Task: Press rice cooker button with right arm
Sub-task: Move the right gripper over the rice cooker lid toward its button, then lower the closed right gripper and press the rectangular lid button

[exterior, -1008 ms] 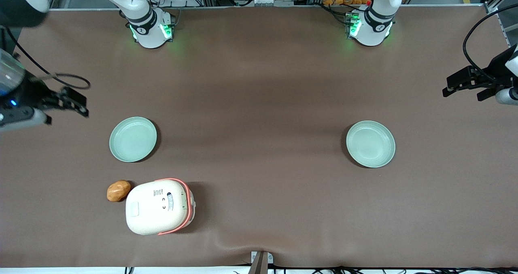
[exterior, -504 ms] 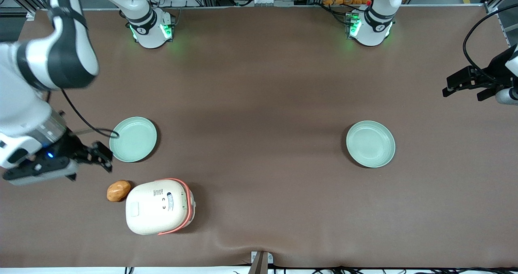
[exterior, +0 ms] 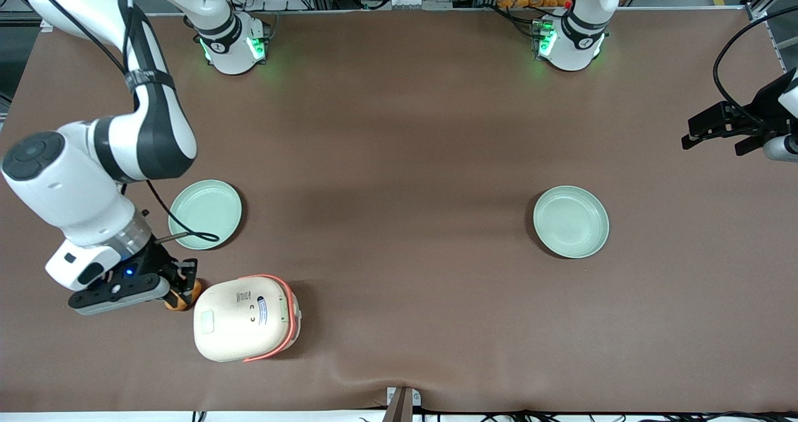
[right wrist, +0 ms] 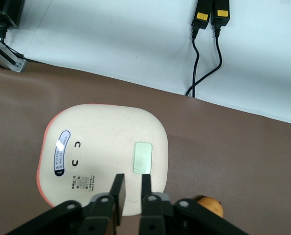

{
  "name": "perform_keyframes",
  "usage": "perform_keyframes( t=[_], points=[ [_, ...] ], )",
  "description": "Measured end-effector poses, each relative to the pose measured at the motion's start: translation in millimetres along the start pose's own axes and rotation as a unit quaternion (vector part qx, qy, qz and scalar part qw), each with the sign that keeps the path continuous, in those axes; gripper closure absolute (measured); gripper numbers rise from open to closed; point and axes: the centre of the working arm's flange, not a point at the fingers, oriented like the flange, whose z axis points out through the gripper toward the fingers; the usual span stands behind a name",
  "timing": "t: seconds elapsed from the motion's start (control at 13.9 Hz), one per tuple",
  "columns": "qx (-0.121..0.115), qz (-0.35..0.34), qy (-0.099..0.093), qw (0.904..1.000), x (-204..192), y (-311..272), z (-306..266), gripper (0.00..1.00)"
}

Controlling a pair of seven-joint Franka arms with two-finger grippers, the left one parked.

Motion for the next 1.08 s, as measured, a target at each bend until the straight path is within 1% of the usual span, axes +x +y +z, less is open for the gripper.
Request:
perform_keyframes(
  t=[0.07, 0.14, 0.43, 0.65, 0.94, 1.08],
  points=[
    [0.0, 0.0, -0.002, 1.0, -1.3, 0.0, 8.3, 0.98],
    [-0.001, 0.0, 0.0, 1.0, -2.2, -0.1, 16.9, 0.99],
    [-0.007, 0.001, 0.023, 0.9997, -4.8, 1.6, 53.8, 0.99],
    [-0.009, 0.001, 0.023, 0.9997, -8.4, 1.7, 71.4, 0.99],
    [-0.009, 0.001, 0.023, 0.9997, -9.2, 1.9, 75.2, 0.99],
    [-0.01, 0.001, 0.027, 0.9996, -9.4, 2.0, 78.5, 0.99]
  ],
)
